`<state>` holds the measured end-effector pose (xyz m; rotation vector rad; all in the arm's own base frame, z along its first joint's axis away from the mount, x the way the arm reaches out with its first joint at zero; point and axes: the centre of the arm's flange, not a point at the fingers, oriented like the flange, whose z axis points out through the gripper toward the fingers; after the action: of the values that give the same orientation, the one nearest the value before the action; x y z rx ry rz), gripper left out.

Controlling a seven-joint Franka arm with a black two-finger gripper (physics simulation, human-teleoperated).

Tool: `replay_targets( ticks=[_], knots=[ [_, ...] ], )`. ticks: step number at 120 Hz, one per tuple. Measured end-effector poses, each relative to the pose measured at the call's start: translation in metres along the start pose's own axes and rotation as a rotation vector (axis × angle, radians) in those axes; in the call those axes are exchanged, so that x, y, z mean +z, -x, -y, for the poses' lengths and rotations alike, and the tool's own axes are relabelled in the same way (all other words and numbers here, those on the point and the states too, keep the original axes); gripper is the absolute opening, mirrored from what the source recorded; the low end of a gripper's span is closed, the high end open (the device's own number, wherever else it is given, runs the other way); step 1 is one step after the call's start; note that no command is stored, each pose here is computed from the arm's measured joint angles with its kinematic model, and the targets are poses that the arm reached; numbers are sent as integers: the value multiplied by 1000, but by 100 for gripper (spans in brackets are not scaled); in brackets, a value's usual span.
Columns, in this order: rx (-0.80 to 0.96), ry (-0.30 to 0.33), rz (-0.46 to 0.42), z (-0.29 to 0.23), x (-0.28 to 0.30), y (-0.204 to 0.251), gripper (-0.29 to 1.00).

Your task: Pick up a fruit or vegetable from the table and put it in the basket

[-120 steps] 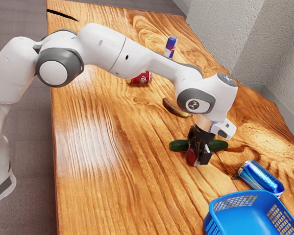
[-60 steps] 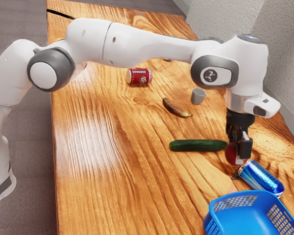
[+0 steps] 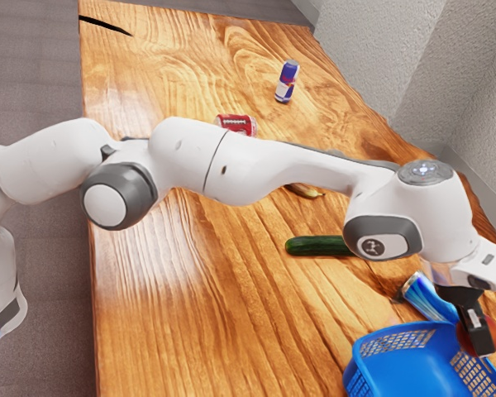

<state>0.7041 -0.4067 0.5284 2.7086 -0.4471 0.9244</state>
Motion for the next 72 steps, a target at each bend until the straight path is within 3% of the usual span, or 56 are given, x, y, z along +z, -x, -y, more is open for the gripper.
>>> replay_targets(
  ticks=[25,72],
  knots=[
    [3,19,-59,-5,-7,-6,66],
    [-36,-31,-80,39,-52,-29,70]
  ],
)
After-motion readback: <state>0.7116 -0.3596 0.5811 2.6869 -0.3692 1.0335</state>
